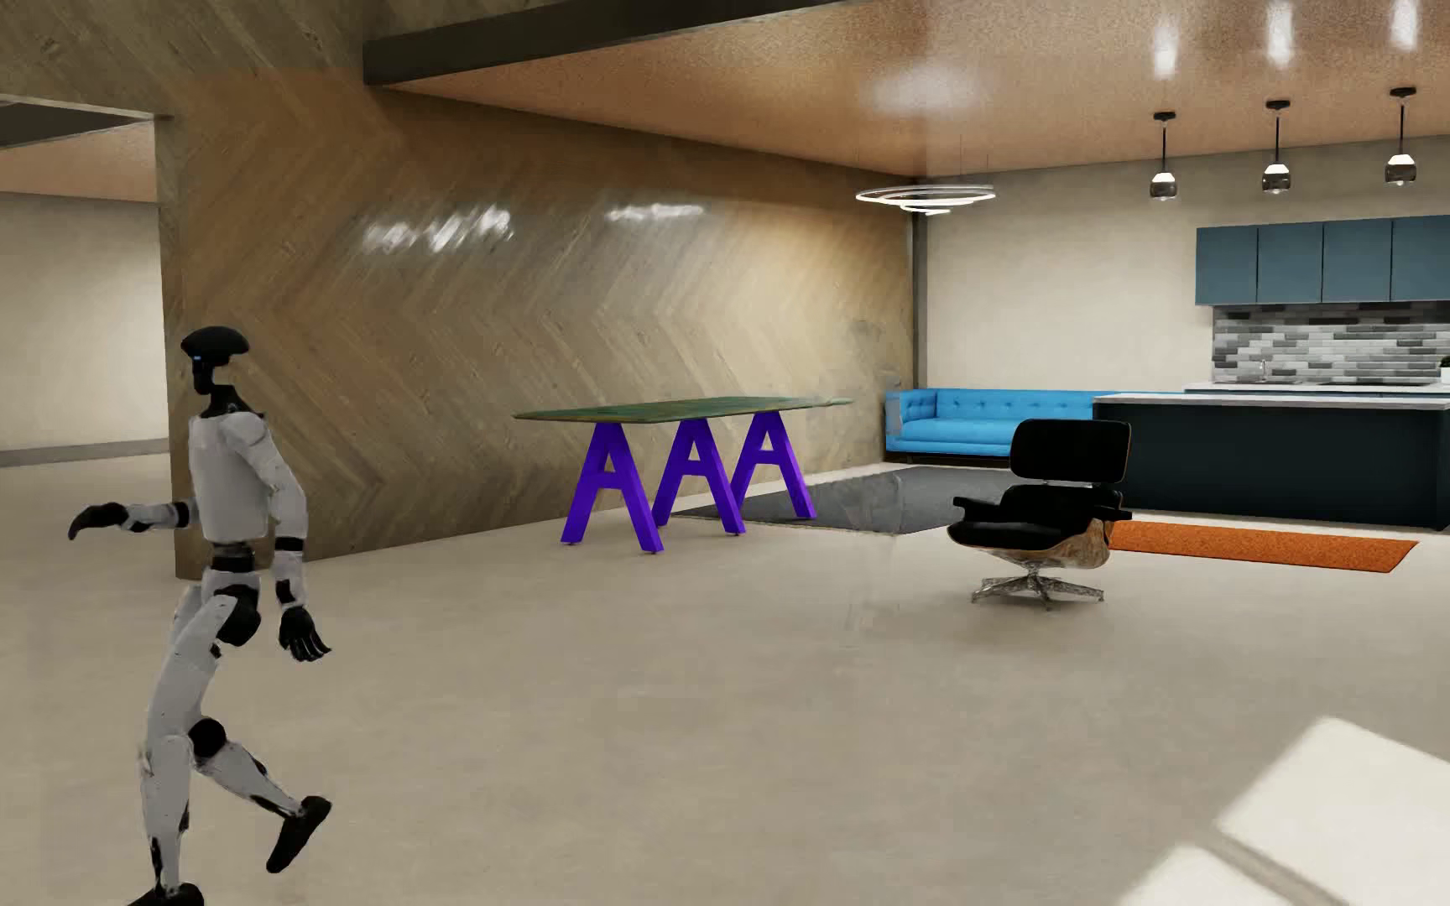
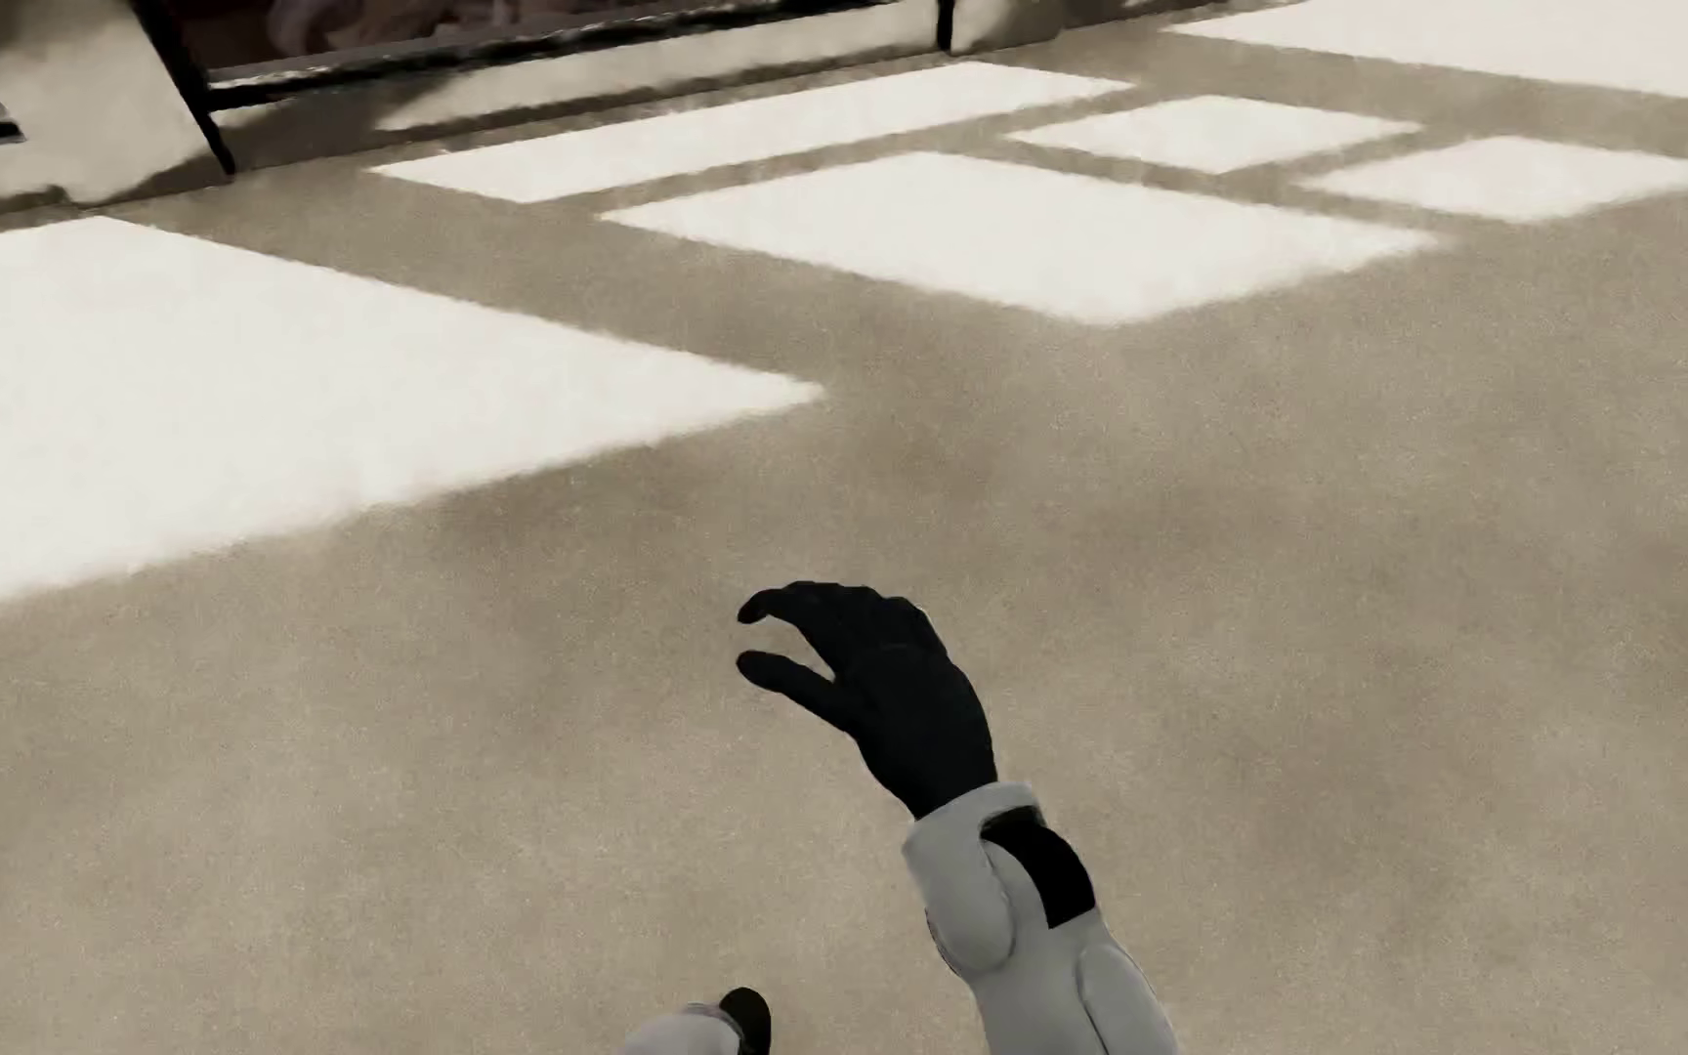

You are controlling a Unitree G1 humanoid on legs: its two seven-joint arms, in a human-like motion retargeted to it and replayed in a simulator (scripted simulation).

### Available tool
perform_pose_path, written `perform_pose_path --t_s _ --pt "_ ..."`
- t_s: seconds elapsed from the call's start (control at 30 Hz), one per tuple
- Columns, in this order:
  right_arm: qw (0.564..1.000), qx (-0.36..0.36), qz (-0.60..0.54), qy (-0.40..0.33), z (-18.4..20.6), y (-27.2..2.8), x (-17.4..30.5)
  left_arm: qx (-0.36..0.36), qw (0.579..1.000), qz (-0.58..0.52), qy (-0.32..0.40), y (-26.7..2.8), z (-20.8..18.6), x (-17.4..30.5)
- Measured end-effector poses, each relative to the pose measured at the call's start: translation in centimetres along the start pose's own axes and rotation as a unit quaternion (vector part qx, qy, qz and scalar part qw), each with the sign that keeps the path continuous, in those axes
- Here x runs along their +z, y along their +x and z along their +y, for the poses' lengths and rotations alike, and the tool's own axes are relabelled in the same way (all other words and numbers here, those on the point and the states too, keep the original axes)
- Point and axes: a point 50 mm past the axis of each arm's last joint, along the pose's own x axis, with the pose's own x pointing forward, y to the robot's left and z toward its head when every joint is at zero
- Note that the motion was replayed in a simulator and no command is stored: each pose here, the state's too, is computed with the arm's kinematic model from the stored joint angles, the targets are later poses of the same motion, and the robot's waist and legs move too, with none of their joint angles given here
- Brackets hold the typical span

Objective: Walk towards the armchair

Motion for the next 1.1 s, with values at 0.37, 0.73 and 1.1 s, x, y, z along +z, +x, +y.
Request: perform_pose_path --t_s 0.37,0.73,1.1 --pt "0.591 0.481 0.641 -0.093 8.6 -27.6 -16.9 0.436 0.88 -0.15 -0.112 -8.4 23.2 6.7" --pt "0.791 0.33 0.489 -0.161 8.3 -16.9 -17.0 0.34 0.914 -0.11 -0.191 -5.1 17.9 4.5" --pt "0.9 0.184 0.373 -0.13 2.5 -5.8 -15.4 0.342 0.905 -0.239 0.084 -7.7 15.4 13.0"
